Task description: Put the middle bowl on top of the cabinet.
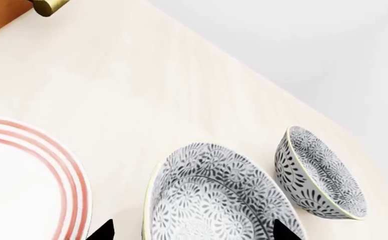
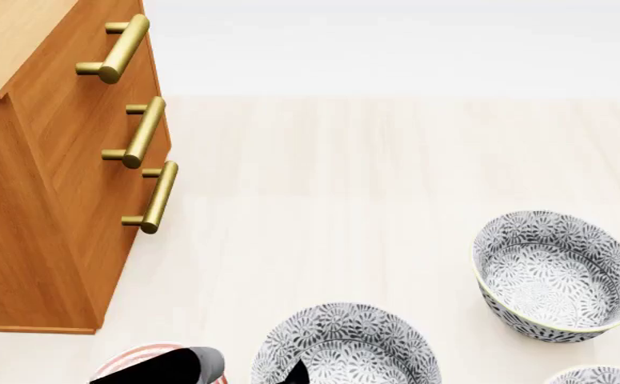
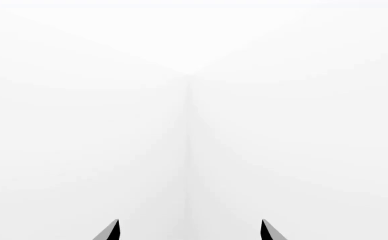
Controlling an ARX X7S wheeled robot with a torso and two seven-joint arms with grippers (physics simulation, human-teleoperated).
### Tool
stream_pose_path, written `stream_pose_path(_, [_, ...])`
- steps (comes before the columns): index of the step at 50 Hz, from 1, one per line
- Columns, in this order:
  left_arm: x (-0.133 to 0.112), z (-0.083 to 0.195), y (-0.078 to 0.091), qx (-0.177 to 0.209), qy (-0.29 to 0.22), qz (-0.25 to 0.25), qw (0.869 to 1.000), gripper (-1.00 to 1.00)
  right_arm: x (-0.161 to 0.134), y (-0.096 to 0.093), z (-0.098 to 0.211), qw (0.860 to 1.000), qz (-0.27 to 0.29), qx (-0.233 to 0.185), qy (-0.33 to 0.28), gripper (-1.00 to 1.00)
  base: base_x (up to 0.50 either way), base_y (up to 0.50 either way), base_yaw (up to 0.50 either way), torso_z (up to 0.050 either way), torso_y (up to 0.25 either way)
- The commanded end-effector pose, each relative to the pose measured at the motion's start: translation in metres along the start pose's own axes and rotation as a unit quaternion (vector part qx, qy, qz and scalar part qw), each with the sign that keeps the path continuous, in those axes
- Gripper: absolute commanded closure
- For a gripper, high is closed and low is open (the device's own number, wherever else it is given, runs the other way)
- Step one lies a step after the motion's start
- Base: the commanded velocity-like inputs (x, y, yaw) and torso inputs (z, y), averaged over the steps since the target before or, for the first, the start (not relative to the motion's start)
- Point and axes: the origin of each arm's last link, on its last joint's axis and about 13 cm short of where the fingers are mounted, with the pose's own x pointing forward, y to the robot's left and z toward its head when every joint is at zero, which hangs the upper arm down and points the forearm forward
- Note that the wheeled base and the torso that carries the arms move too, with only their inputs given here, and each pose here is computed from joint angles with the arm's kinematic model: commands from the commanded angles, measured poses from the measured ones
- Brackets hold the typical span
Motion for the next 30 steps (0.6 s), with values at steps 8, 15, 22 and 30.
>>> stream_pose_path(8, [0.01,-0.011,0.006,0.01,0.014,-0.012,1.0,-1.0,-0.001,-0.001,0.004,1.0,0.0,0.001,-0.006,-1.0,0.0,0.0,0.0,0.0,0.0])
stream_pose_path(15, [0.014,-0.016,0.009,0.014,0.02,-0.01,1.0,-1.0,-0.001,-0.001,0.005,1.0,0.0,0.0,-0.007,-1.0,0.0,0.0,0.0,0.0,0.0])
stream_pose_path(22, [0.019,-0.022,0.013,0.015,0.027,-0.003,1.0,-1.0,-0.002,-0.002,0.006,1.0,0.0,0.001,-0.009,-1.0,0.0,0.0,0.0,0.0,0.0])
stream_pose_path(30, [0.024,-0.026,0.016,0.017,0.036,-0.003,0.999,-1.0,-0.002,-0.002,0.007,1.0,0.001,0.001,-0.011,-1.0,0.0,0.0,0.0,0.0,0.0])
